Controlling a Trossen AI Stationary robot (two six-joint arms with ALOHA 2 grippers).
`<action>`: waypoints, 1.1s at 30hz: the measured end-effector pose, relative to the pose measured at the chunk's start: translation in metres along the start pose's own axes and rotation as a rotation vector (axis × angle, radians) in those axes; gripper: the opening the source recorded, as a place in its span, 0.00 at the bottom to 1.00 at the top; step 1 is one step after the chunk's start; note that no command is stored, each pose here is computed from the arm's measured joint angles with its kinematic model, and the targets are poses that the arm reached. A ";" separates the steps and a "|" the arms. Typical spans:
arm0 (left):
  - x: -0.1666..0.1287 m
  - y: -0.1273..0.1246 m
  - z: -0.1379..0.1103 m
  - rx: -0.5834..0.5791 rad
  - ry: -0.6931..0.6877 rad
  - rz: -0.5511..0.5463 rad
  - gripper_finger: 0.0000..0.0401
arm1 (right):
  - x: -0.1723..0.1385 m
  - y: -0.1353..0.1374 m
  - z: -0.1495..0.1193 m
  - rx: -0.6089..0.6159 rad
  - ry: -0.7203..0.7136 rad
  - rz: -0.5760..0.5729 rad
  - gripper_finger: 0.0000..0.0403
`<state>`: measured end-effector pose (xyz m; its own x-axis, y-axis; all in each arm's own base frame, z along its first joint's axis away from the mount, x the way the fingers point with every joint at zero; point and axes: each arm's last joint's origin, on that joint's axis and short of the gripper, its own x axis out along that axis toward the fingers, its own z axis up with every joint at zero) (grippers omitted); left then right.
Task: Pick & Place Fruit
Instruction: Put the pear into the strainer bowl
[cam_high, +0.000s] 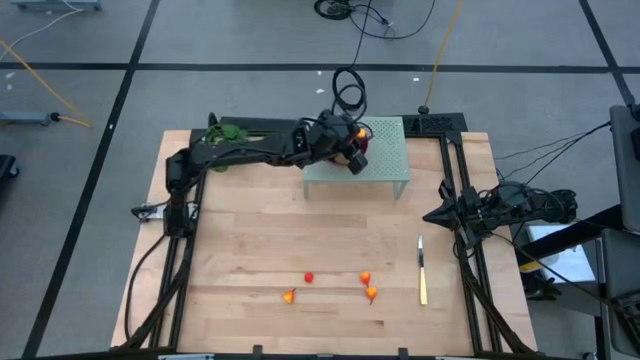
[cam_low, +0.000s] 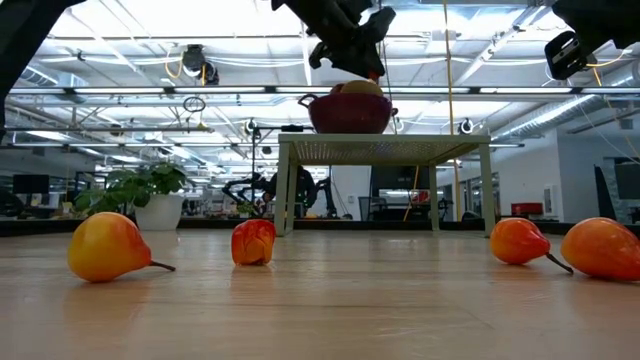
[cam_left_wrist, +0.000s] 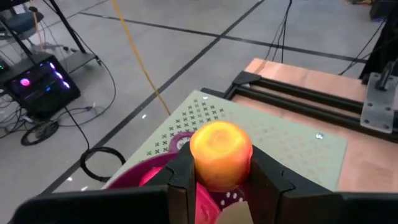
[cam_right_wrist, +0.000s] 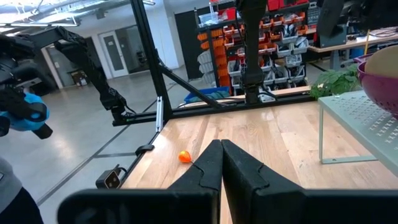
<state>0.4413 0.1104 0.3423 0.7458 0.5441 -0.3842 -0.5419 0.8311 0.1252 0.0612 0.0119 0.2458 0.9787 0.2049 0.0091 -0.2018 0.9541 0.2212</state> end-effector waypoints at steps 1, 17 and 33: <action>0.000 0.000 0.000 -0.001 -0.004 0.000 0.22 | 0.000 0.000 0.000 0.000 0.000 0.000 0.01; 0.000 0.000 0.000 0.000 0.002 0.005 0.39 | 0.000 0.000 0.000 0.000 0.000 0.000 0.01; 0.000 0.000 0.000 0.044 0.001 0.012 0.45 | 0.000 0.000 0.000 0.000 0.000 0.000 0.01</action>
<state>0.4410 0.1108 0.3422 0.7391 0.5536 -0.3838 -0.5327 0.8291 0.1700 0.0612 0.0119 0.2458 0.9787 0.2049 0.0091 -0.2018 0.9541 0.2212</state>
